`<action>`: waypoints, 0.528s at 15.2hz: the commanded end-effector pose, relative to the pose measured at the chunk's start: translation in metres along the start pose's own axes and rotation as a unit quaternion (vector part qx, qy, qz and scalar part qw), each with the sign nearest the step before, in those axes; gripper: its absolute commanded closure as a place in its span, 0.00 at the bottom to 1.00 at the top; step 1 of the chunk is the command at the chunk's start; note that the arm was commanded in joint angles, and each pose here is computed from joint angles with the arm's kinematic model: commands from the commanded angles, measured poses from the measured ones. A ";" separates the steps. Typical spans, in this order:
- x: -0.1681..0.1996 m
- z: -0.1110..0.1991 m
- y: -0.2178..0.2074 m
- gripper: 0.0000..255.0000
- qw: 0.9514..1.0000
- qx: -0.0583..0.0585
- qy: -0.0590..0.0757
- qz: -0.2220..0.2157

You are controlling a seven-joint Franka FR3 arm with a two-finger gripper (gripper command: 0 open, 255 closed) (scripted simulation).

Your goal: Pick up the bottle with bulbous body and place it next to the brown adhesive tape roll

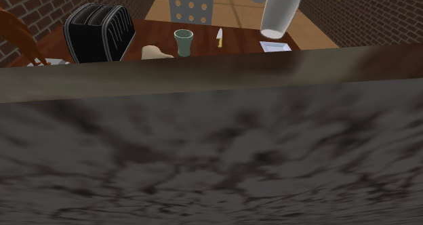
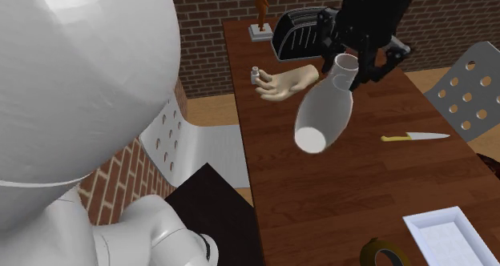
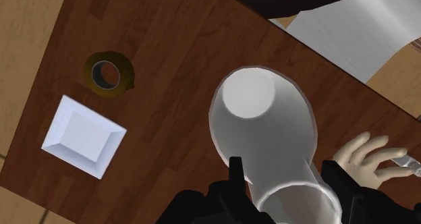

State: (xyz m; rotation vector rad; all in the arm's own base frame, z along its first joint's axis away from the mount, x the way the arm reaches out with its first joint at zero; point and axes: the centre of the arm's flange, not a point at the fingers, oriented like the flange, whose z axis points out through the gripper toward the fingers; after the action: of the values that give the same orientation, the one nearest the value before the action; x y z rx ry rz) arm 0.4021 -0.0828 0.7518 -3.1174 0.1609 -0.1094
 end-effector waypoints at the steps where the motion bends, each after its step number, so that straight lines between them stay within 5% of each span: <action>1: -0.004 -0.001 0.026 1.00 1.000 0.000 0.000 -0.001; 8: -0.025 -0.005 0.116 1.00 1.000 0.000 0.000 -0.001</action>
State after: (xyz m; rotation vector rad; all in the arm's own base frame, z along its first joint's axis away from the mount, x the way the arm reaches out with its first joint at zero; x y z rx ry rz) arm 0.3720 -0.1850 0.7499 -3.1173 0.1621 -0.1093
